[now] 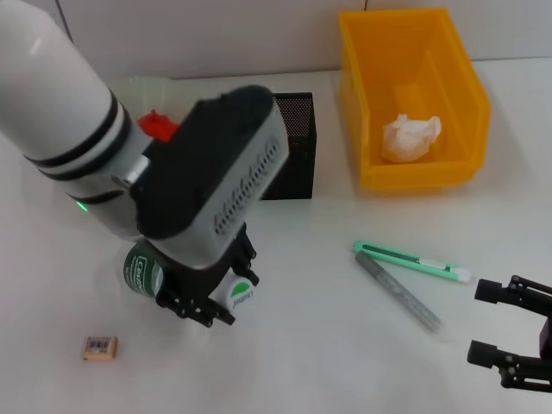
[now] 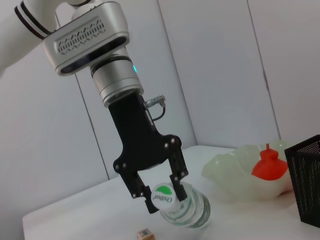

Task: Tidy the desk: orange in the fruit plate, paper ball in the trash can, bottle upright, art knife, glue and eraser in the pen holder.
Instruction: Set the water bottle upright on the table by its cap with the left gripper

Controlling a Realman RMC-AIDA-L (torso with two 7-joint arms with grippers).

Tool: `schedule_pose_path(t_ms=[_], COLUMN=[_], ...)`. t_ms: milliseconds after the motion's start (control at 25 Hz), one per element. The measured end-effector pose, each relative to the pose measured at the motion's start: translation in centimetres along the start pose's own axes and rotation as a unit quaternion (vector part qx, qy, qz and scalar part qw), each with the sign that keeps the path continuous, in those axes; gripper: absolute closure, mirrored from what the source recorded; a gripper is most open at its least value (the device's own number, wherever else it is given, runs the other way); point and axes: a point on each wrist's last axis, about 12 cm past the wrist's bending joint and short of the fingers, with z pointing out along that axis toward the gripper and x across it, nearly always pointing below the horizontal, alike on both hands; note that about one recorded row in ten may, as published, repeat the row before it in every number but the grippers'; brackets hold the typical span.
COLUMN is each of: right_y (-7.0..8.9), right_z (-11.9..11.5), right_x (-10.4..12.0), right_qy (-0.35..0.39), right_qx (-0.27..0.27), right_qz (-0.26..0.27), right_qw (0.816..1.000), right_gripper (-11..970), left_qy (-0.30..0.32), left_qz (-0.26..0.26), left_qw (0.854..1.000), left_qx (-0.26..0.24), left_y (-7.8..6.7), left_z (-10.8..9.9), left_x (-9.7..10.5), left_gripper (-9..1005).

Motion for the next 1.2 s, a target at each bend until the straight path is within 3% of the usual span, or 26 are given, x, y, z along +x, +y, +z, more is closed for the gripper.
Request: schedule_pose_path(t_ms=[320,560,1200], right_y=[-0.5,-1.2,-1.7], right_z=[-0.1,-0.6,-0.6], right_x=[-0.4,-1.0,-1.6], right_qy=[0.003,0.002,0.005], right_qx=[0.002,0.015,0.012], right_qz=[-0.007,-0.018,-0.028], right_qw=[1.0,1.0,1.0], right_gripper=[126,126,126], left_qy=[-0.037,-0.088,-0.122], left_qz=[-0.064,-0.121,-0.194], left_qw=[0.996,0.984,0.963], left_qx=[-0.047,-0.093,-0.145], left_y=[-0.3,-1.3,-3.2], left_z=[-1.9,-3.2,-4.6], left_x=[2.4,4.4,7.1], left_gripper=[554,554,555])
